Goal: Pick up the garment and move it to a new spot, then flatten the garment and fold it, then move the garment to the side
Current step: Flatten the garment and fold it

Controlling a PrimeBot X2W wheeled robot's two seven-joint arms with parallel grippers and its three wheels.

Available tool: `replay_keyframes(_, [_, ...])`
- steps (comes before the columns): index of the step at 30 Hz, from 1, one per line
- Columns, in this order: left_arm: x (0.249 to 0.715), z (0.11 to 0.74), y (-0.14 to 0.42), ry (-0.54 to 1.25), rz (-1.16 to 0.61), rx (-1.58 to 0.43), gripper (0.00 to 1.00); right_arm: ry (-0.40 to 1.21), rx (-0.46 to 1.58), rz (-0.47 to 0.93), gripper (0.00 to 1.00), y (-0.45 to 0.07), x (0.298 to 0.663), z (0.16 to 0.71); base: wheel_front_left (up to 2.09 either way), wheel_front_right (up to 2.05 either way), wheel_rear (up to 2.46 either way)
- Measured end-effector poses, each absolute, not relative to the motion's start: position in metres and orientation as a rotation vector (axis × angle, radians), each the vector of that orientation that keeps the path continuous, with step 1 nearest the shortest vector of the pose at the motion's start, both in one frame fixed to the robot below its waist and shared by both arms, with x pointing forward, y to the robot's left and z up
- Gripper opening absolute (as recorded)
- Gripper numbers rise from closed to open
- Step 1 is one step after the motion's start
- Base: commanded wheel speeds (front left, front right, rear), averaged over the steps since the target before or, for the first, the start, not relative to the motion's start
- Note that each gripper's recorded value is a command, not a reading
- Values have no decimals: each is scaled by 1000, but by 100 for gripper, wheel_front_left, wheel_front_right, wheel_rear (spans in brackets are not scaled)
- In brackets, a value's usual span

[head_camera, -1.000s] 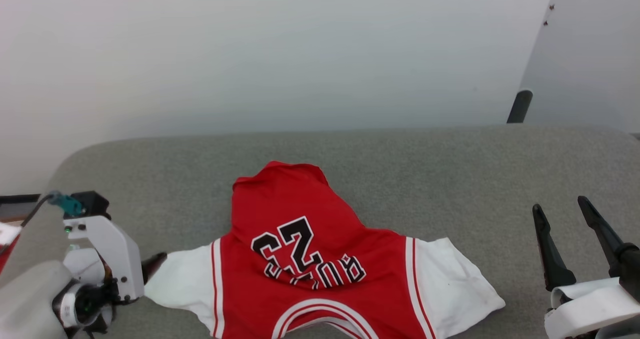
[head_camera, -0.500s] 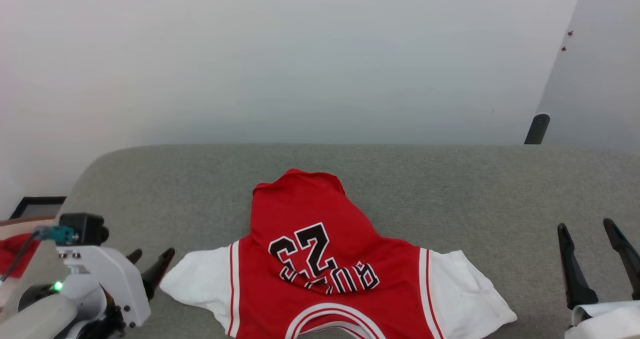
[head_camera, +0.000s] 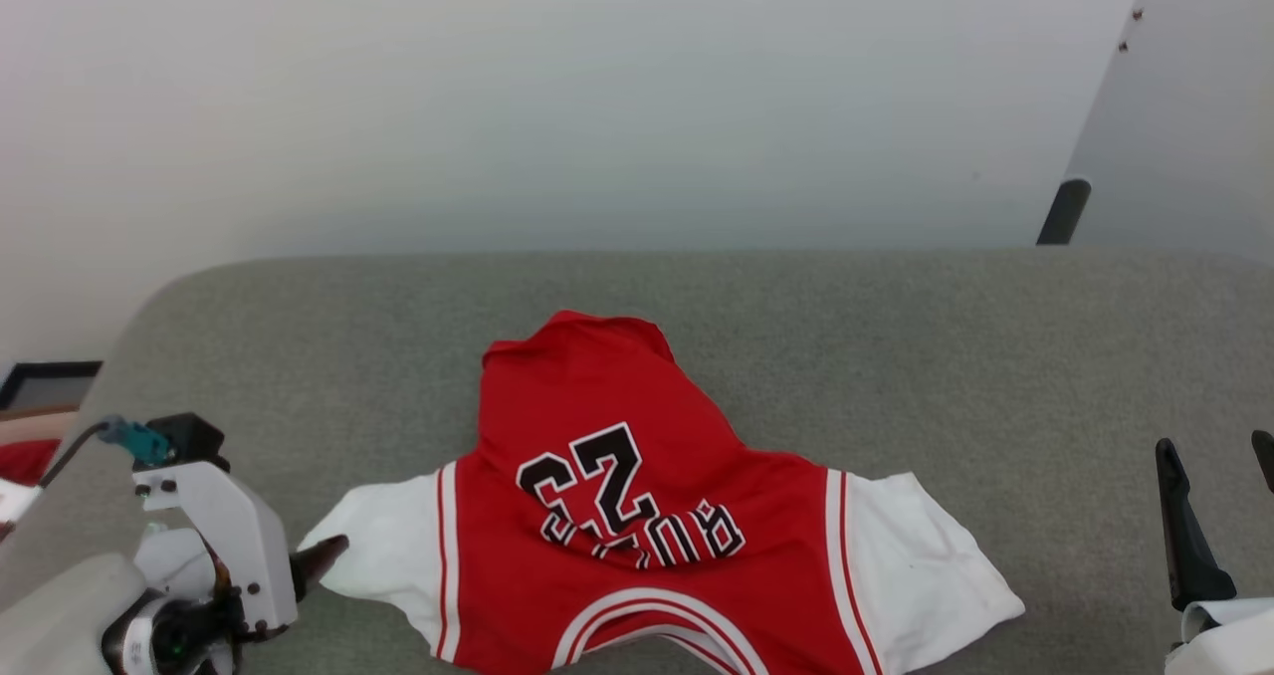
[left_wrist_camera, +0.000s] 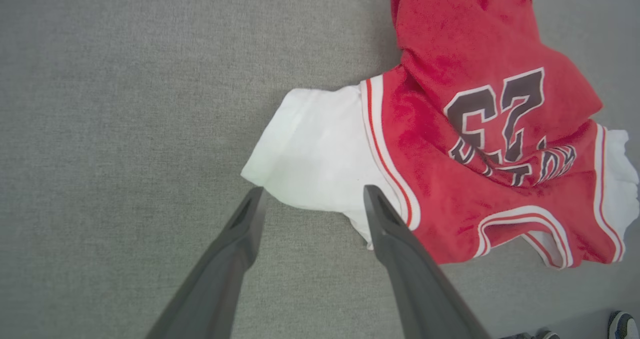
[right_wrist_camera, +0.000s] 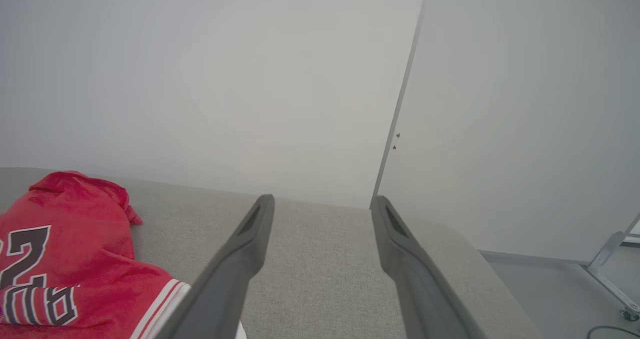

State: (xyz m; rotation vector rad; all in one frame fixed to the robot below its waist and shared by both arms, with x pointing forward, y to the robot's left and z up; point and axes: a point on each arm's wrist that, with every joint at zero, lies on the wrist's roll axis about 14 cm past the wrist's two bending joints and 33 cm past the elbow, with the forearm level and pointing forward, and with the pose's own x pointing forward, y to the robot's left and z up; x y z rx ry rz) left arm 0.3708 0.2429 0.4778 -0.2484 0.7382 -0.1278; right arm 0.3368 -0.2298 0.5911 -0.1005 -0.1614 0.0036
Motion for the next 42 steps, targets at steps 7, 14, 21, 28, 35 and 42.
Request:
replay_keyframes(7, [382, 446, 251, 893, -76, -229, 100, -129, -119, -2, 100, -235, 343, 585, 0, 0, 0])
replay_keyframes(14, [396, 423, 253, 968, -62, -184, 100, -97, -128, -14, 100, -241, 348, 578, 0, 0, 0])
replay_keyframes(21, [401, 398, 257, 1048, -36, -147, 100, -77, -133, -17, 100, -243, 356, 572, 0, 0, 0])
replay_keyframes(28, [404, 382, 261, 1106, -11, -149, 100, -64, -138, -9, 100, -241, 364, 568, 0, 0, 0])
replay_keyframes(35, [405, 375, 257, 1136, -15, -206, 0, -30, -145, 8, 100, -238, 369, 562, 0, 0, 0])
replay_keyframes(42, [408, 374, 252, 1129, -26, -223, 0, 148, -89, 76, 100, -224, 375, 527, 0, 0, 0])
